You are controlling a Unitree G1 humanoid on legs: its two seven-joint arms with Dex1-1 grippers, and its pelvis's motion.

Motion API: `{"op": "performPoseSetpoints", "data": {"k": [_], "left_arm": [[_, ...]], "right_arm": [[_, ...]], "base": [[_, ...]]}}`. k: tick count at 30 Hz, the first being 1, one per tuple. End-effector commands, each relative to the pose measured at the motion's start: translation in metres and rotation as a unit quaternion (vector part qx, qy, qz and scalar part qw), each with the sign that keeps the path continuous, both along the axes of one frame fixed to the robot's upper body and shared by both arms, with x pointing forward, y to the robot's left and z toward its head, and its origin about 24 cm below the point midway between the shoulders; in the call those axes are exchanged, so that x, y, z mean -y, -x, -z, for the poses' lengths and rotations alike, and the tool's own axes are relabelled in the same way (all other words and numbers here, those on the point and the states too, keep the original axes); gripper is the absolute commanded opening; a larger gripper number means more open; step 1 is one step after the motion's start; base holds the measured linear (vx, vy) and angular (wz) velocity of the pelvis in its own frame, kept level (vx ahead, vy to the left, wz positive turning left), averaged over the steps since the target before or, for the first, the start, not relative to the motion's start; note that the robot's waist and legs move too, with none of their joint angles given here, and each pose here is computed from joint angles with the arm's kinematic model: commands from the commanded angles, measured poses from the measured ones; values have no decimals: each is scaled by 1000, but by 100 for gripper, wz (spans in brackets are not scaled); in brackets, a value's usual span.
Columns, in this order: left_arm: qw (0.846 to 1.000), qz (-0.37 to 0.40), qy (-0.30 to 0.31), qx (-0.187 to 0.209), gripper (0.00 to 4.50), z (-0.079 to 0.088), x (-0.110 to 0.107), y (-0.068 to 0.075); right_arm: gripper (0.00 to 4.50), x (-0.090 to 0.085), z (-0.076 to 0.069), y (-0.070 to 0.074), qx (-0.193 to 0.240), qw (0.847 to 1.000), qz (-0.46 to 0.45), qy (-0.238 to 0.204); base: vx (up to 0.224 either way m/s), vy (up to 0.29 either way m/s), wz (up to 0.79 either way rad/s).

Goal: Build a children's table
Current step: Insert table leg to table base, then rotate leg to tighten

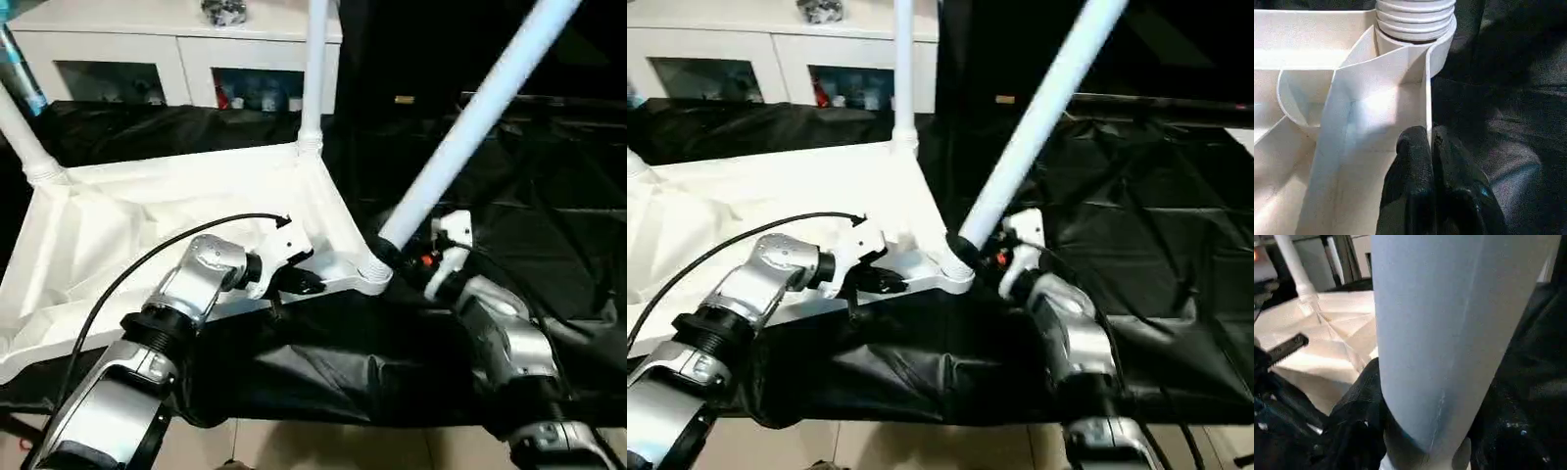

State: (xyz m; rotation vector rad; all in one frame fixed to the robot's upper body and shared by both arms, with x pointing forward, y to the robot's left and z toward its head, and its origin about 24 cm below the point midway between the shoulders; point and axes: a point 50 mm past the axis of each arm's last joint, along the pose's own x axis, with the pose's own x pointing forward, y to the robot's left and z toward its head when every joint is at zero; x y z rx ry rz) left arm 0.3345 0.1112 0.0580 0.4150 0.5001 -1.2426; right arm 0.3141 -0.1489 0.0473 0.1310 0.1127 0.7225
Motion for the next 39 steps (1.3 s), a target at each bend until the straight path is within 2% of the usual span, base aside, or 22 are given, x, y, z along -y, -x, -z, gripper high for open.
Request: {"op": "performPoseSetpoints", "data": {"k": [1,6,8,13,16,18,24,29,32,34,39], "left_arm": [[1000,14,-10,-1,0,2,6,1],[999,34,-21,-2,0,3,6,4],[999,37,-21,-1,0,3,6,4],[998,61,-16,-2,0,0,2,8],[997,72,-11,-2,0,0,1,10],[995,95,0,-1,0,-2,2,13],[992,124,12,11,0,-8,1,15],[987,156,18,12,0,-11,-1,18],[983,181,16,5,0,-13,-4,21],[983,185,15,3,0,-13,-4,22],[985,173,9,10,0,-13,-5,19]], "right_arm": [[186,3,27,11,-59,997,-6,48],[186,-6,27,8,-55,994,-23,97],[186,-8,27,8,-58,993,-31,101],[186,-19,33,6,-95,983,-91,128],[186,-21,34,6,-100,981,-111,121],[186,-19,32,5,-101,982,-126,100],[186,-6,29,8,-87,980,-162,82],[186,0,33,16,-92,973,-195,87],[186,2,42,26,-99,961,-234,113],[186,2,43,28,-101,958,-241,116],[186,1,45,25,-97,965,-217,109]], "base": [[0,0,0],[0,0,0],[0,0,0],[0,0,0],[0,0,0],[0,0,0],[0,0,0],[0,0,0],[0,0,0],[0,0,0],[0,0,0]]}}
